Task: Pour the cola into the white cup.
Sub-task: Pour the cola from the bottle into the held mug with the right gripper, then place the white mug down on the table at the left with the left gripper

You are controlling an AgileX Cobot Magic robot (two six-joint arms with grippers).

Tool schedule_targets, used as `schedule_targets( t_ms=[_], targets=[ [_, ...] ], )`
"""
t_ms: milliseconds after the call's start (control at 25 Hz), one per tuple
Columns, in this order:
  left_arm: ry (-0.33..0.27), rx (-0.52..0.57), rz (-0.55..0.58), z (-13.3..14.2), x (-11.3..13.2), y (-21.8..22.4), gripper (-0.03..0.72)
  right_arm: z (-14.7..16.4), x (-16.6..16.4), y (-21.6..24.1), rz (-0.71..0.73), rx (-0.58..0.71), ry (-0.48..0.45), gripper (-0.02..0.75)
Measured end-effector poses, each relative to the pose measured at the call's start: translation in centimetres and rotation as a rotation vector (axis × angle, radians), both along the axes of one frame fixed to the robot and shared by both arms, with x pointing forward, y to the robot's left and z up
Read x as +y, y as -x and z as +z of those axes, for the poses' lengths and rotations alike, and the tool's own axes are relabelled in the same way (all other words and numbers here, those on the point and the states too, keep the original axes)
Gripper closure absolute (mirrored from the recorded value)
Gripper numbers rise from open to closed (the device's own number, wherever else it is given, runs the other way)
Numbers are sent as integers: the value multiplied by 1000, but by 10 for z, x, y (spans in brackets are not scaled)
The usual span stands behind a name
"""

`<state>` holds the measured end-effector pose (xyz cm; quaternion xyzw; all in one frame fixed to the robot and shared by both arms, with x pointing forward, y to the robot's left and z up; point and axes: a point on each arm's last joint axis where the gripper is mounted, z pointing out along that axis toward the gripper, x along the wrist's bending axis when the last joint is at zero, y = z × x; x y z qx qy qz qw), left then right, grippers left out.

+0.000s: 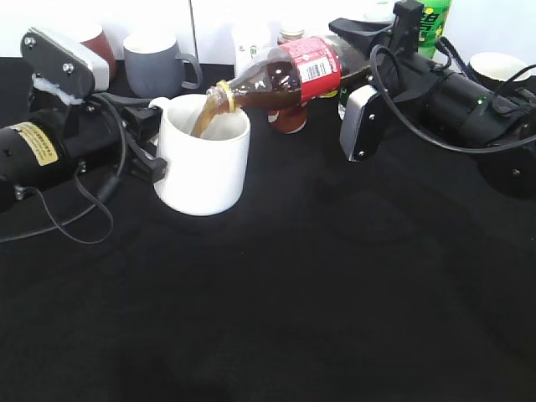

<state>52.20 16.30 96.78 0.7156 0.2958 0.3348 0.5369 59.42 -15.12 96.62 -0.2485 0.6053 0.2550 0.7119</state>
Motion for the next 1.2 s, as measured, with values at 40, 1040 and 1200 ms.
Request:
schedule_targets(
  t_ms=[40,1040,1200],
  targets=[
    [-1,1,0,0,0,0,650,0,0,0,-1,-1,-1,377],
    [229,-86,279,-6,36,-25,650,3,9,4,234,960,-1067,377],
    [226,-83,309,-33,37,-58,650,0,-11,15,101,945,-1260,377]
  ],
)
